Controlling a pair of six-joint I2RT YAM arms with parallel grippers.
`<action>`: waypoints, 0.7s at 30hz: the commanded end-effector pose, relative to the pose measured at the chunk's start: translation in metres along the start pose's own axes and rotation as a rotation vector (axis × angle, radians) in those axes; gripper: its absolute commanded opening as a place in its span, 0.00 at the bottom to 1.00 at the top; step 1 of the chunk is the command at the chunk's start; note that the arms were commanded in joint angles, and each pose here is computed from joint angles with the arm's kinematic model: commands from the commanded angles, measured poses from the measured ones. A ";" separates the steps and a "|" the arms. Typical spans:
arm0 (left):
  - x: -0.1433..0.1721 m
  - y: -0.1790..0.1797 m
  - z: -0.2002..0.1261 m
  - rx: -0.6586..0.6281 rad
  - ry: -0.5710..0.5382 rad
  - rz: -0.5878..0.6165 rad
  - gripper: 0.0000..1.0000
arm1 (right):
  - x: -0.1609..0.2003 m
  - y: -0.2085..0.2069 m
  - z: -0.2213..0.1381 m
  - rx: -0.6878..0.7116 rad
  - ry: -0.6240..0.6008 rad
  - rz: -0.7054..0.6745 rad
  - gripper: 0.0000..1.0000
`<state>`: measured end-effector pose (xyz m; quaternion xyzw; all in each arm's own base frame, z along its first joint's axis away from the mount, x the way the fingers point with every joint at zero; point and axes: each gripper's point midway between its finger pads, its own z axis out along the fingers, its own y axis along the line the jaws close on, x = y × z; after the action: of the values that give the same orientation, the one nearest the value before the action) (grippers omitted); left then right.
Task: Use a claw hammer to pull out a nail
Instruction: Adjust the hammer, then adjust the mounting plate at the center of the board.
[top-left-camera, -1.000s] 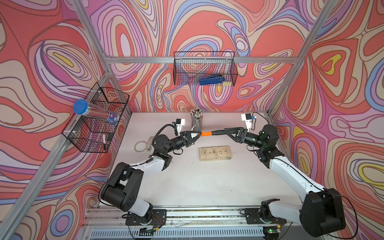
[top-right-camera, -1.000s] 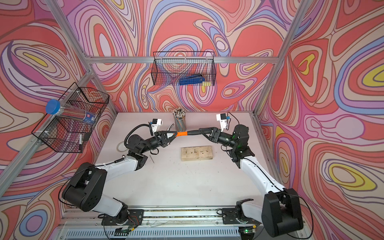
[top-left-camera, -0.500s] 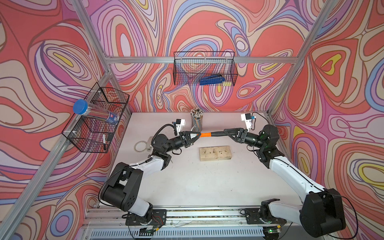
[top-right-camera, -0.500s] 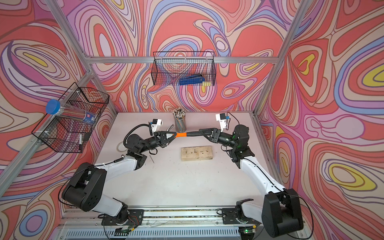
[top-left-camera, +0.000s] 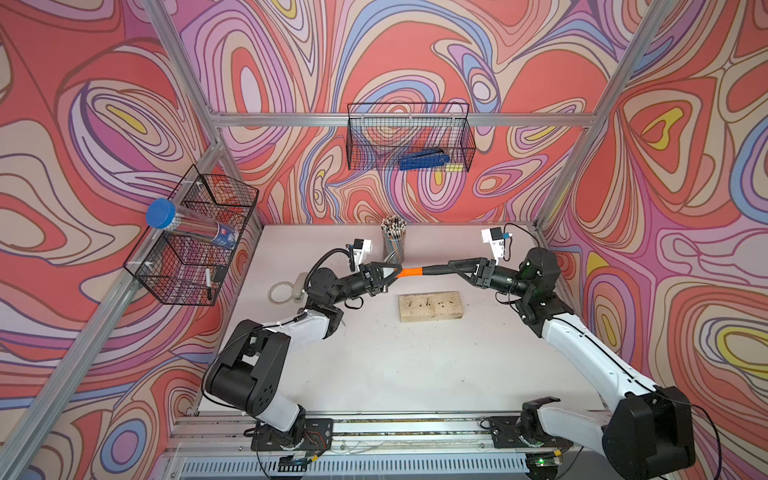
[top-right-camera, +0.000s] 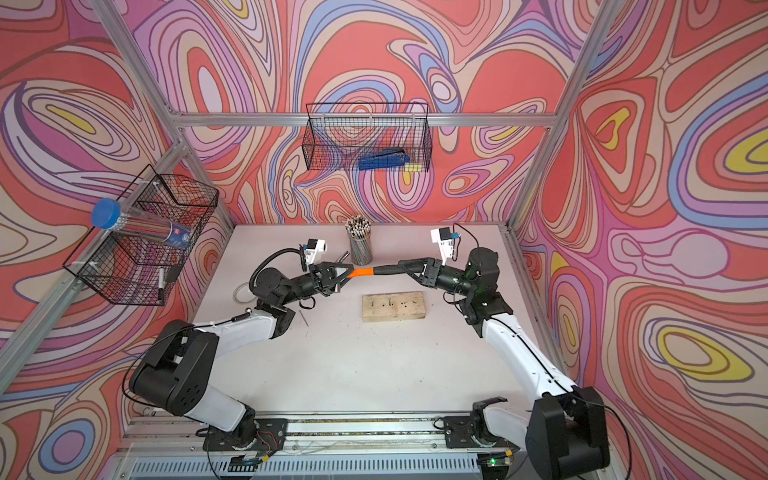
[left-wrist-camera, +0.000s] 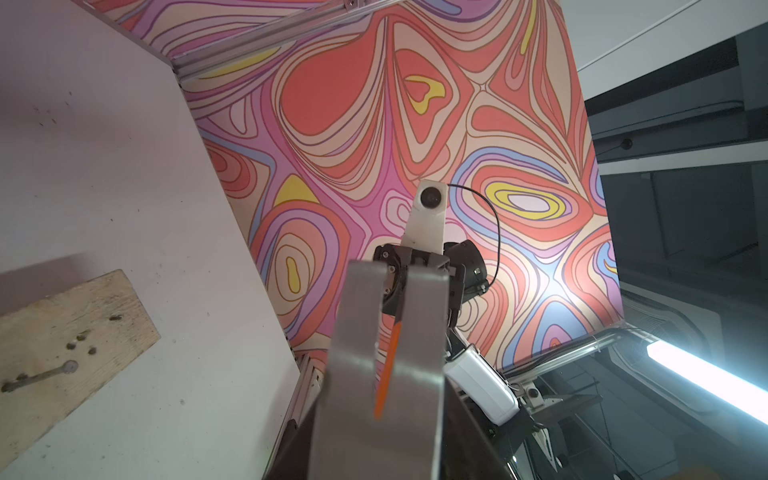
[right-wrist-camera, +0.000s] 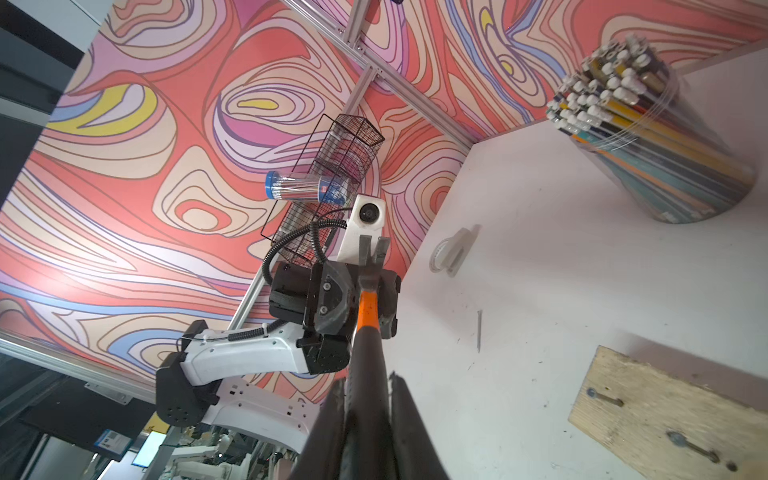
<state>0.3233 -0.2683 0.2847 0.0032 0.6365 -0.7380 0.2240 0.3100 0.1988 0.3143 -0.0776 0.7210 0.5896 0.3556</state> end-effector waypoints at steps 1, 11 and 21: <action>-0.014 -0.003 -0.007 0.021 -0.065 0.057 0.65 | -0.016 0.009 -0.009 0.089 -0.050 -0.122 0.00; -0.007 0.074 -0.033 -0.244 -0.106 0.044 0.62 | -0.025 -0.014 -0.044 0.501 -0.004 -0.193 0.00; 0.009 0.134 -0.066 -0.897 0.073 0.240 0.54 | -0.025 -0.025 -0.072 0.744 0.099 -0.163 0.00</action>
<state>0.3516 -0.2445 0.1925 -0.0191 0.8199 -0.4898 0.2958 0.3134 0.1261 0.3006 -0.0203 0.8878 0.2804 0.3645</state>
